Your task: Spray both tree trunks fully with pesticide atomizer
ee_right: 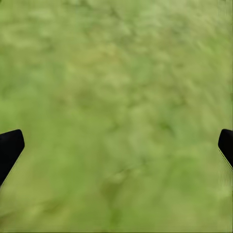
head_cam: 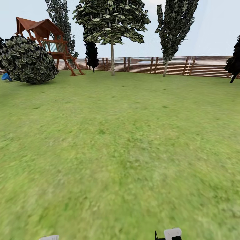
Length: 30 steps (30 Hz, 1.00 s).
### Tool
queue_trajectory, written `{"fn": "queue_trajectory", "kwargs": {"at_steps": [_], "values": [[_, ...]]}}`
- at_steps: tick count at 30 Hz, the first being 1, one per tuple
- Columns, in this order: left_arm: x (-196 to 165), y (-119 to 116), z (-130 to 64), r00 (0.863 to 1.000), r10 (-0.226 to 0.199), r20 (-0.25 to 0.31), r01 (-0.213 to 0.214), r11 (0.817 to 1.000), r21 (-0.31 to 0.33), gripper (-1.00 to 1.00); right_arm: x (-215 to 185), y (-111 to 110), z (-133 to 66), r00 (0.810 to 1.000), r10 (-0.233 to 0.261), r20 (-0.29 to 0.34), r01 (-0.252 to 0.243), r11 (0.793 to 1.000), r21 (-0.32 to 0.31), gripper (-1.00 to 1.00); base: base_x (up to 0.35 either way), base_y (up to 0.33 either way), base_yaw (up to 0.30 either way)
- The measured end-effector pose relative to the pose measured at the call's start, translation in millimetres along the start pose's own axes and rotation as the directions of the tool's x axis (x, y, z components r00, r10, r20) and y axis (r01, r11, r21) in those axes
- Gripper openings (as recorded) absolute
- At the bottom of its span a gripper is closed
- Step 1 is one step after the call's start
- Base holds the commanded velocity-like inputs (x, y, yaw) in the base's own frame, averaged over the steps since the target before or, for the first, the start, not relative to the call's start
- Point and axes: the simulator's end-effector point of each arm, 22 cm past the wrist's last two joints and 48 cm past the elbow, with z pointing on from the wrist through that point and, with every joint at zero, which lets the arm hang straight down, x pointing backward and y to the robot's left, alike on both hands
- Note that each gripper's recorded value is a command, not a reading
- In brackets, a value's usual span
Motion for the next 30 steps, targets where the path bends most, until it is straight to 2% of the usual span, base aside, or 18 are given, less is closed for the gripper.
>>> {"fn": "queue_trajectory", "kwargs": {"at_steps": [30], "values": [[0.2,-0.8,0.0,1.000,0.002,0.000,-0.002,1.000,0.003,-1.00,-0.1,0.1,0.0,1.000,0.000,0.000,0.000,1.000,0.000,1.00,0.338,0.000,0.000]]}}
